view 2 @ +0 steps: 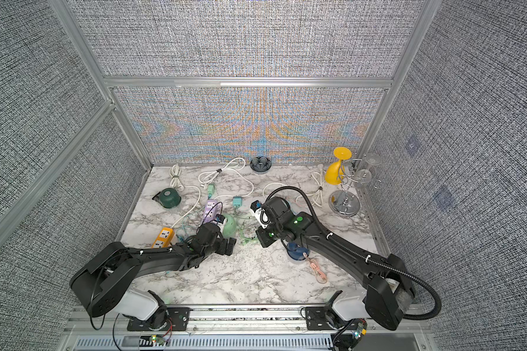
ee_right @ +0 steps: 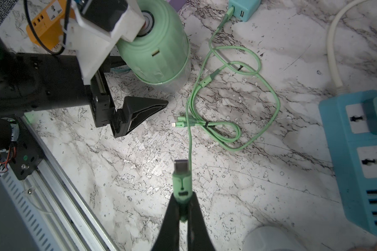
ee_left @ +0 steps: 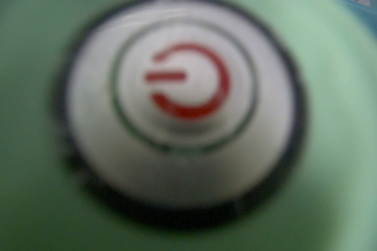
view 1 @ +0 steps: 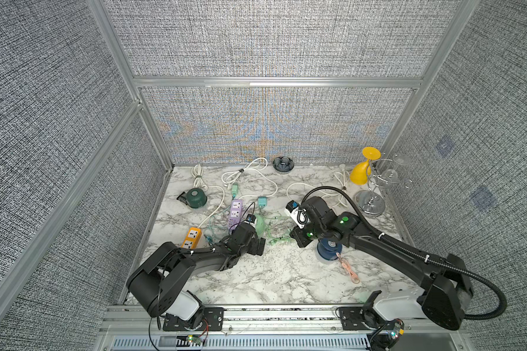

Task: Charge the cordless meat grinders
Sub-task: Pick up the cordless meat grinder at the center of the board.

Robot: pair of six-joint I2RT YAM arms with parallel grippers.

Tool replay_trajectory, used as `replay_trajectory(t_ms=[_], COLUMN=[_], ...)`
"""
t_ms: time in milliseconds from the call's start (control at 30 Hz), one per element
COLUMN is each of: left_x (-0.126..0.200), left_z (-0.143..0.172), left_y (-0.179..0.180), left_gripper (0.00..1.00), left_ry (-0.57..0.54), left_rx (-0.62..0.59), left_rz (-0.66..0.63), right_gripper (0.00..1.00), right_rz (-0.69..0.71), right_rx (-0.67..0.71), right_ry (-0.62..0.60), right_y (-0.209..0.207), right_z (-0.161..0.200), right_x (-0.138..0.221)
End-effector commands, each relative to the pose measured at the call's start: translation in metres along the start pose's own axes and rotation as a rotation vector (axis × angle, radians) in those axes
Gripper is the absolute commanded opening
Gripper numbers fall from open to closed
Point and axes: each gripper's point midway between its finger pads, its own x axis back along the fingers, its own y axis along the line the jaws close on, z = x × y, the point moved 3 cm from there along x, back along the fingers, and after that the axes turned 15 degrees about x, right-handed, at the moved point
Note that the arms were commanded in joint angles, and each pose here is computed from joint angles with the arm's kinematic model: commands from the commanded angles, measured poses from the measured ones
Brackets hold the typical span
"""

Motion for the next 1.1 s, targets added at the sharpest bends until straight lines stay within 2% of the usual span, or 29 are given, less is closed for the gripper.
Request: replay_trajectory(t_ms=[0,167,400,700,833,1067], left_x=[-0.001,0.001,-0.008,-0.019,-0.021,-0.014], left_z=[-0.018,-0.025,-0.024,-0.019,-0.017,-0.018], left_y=[-0.004,-0.008,-0.008,0.003,0.003,-0.003], left_gripper=[0.99,0.99,0.99,0.98,0.94,0.78], left_ry=[-0.126,-0.186,-0.176,-0.175,-0.163,-0.149], left_rx=[-0.024,-0.042,-0.082,-0.066,-0.07,-0.091], left_rz=[0.023,0.053,0.04,-0.029,-0.029,0.005], right_gripper=[0.0,0.0,0.0,0.0,0.0,0.0], right_rz=[-0.012,-0.018,-0.025,-0.033,-0.033,-0.071], right_rx=[-0.006,-0.013,-0.015,-0.013,-0.013,-0.005], right_ry=[-0.005,-0.002,-0.01,-0.005,-0.003,0.002], right_y=[0.002,0.001,0.001,0.002,0.002,0.007], right_z=[-0.001,-0.001,-0.005,-0.007,-0.007,-0.011], right_x=[0.003,0.003,0.004,0.004,0.004,0.007])
